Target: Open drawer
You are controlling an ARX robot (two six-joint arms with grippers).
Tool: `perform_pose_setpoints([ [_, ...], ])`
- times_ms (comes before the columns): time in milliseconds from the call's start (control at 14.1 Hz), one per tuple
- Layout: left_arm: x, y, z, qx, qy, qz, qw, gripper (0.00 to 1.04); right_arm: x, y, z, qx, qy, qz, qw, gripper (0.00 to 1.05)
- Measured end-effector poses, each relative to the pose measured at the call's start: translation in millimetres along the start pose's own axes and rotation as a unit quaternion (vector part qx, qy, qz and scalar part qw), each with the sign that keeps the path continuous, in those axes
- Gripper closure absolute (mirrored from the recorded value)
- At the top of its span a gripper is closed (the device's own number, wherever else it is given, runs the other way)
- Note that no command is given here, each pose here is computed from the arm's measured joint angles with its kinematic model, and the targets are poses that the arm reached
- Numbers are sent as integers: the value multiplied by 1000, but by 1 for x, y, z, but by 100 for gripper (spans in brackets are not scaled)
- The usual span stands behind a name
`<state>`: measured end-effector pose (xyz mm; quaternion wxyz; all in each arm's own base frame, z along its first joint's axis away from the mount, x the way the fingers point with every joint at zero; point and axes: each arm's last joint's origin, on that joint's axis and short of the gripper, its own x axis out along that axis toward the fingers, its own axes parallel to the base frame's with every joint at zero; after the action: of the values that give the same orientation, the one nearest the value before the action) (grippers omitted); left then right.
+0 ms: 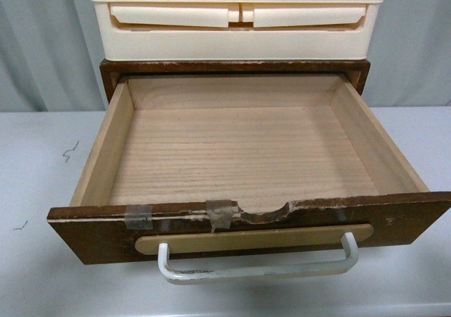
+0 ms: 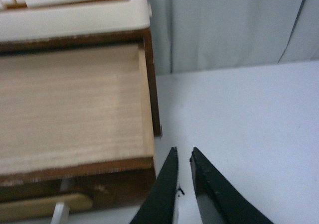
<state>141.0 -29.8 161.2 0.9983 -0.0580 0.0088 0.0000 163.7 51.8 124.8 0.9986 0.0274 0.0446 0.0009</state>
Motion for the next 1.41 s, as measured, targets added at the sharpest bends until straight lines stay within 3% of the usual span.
perform_pose_setpoints([
  [71,-10,13,7,47,-7,3,999,103,-12,-20,30,-18,-54,-2,998,103],
  [354,-22,30,11,49,-13,9,999,103,-36,-38,44,-22,-62,-4,998,103],
  [1414,-33,28,11,49,-13,-1,999,103,-55,-49,43,-26,-50,-2,998,103],
])
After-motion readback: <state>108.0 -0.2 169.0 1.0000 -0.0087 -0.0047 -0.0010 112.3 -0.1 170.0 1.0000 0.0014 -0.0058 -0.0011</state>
